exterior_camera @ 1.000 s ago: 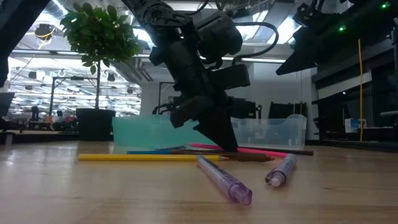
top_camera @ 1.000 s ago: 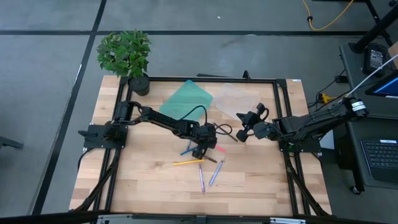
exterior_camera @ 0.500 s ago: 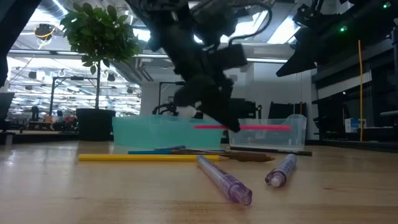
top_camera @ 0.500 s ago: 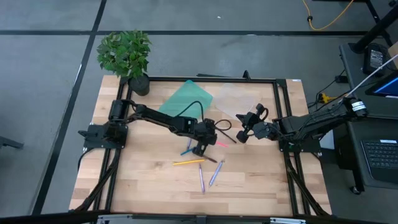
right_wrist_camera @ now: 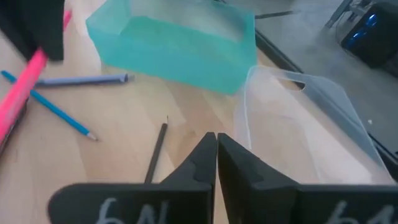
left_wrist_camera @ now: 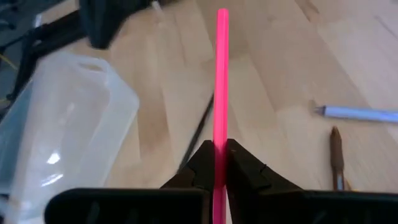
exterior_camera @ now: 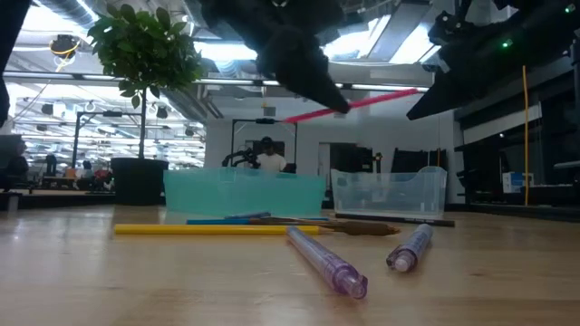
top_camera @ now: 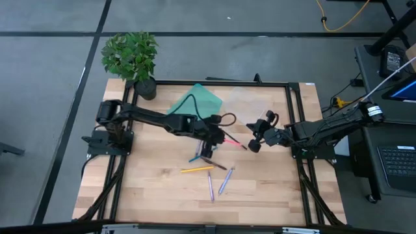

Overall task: Sort pens & pencils
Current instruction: Put the pink pencil into the blue bin

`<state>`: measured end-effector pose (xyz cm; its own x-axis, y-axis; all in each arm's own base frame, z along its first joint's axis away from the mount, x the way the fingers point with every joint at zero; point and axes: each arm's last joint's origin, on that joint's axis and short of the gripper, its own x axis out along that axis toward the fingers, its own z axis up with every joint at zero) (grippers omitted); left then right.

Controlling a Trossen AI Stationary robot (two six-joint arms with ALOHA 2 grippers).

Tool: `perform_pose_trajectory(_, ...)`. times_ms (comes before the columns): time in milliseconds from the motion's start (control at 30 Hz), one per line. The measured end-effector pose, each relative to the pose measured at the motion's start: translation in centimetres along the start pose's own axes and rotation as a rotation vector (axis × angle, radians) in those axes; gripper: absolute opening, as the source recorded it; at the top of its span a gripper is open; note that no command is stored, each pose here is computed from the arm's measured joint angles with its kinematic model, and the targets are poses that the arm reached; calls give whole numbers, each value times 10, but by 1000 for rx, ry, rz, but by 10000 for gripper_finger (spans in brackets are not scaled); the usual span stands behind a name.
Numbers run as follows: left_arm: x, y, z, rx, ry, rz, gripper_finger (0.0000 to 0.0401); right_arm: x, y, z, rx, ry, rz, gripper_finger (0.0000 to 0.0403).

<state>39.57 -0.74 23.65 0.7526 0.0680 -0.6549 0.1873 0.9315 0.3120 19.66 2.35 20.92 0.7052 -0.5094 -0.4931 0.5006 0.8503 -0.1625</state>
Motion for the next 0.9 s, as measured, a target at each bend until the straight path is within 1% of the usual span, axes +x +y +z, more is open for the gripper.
perform_pose_trajectory(133,-14,2,-14,-22,-30,28,12,0,1,-3,-3,19,28,16)
perform_pose_trajectory(267,-32,2,-30,-74,-127,72,12,3,0,-12,-3,43,32,16)
perform_pose_trajectory(367,-47,0,-48,-114,-208,100,12,5,0,-17,-1,38,34,16)
perform_pose_trajectory(467,-59,-2,-69,-177,-304,136,12,5,0,-15,-15,22,39,16)
perform_pose_trajectory(633,-69,-7,-102,-267,-439,183,12,5,2,-10,-27,-26,53,17)
perform_pose_trajectory(733,-72,-9,-118,-310,-507,190,12,5,3,-8,-35,-41,57,17)
perform_pose_trajectory(900,-75,-8,-135,-345,-598,144,12,4,3,-7,-40,-50,57,16)
